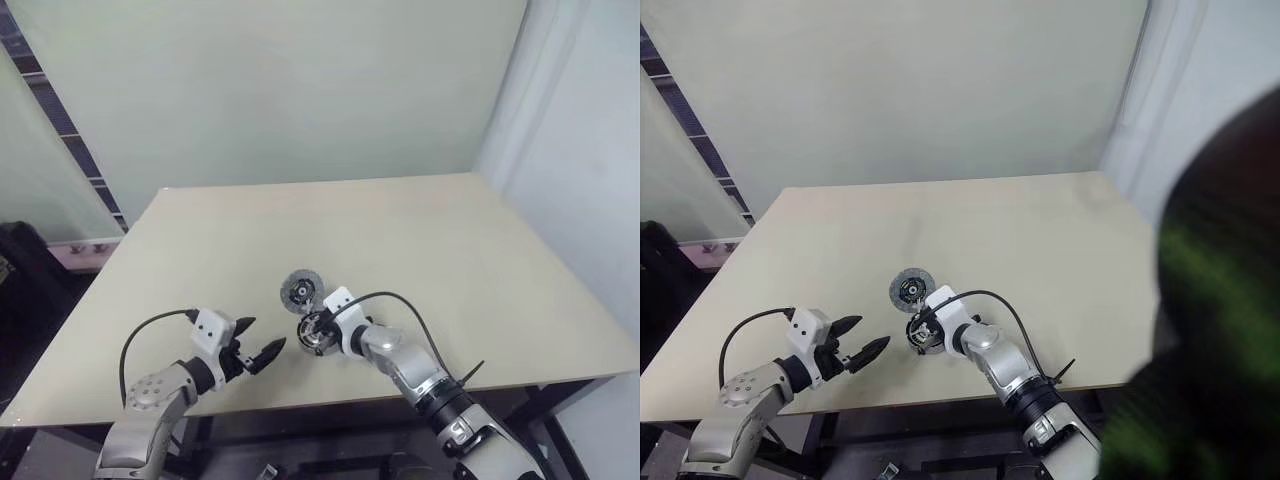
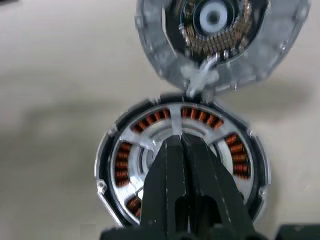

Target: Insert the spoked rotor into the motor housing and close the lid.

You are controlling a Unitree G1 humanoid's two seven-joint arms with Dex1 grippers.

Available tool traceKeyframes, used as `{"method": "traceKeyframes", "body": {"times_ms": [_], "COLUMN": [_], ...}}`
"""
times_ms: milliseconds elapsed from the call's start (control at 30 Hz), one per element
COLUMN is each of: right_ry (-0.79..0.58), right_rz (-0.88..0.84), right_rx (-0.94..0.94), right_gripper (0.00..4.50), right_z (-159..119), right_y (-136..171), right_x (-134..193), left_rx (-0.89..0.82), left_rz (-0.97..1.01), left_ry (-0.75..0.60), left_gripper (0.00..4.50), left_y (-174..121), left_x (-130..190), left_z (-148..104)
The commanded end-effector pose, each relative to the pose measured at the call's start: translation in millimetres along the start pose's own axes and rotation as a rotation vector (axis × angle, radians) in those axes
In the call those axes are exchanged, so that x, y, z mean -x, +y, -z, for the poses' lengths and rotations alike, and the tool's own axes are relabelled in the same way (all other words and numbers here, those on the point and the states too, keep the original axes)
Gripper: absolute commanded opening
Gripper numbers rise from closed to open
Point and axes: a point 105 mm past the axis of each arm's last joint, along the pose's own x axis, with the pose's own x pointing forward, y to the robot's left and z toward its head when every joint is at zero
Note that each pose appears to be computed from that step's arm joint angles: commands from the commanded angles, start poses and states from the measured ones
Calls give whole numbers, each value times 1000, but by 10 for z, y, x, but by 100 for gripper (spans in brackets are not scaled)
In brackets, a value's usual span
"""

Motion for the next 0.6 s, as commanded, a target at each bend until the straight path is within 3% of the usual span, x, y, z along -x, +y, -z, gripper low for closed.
{"method": "traceKeyframes", "body": {"times_ms": [33, 333, 467, 600], "right_ry": [57, -111, -104, -4], "right_rz": [-11, -33, -68, -137], "right_rx": [28, 48, 210, 498], "right_gripper": [4, 4, 4, 4], "right_z": [167, -391, -552, -517], "right_y": [21, -79, -120, -147], "right_x": [-27, 107, 238, 366], "left_rx": [-28, -11, -1, 19], "left_rz": [2, 22, 49, 82], "left_ry": [-44, -34, -19, 14], "left_gripper": [450, 450, 450, 450], "left_y": [-10, -40, -72, -121], "left_x": [14, -24, -43, -48], "left_z": [-142, -108, -89, -42]}}
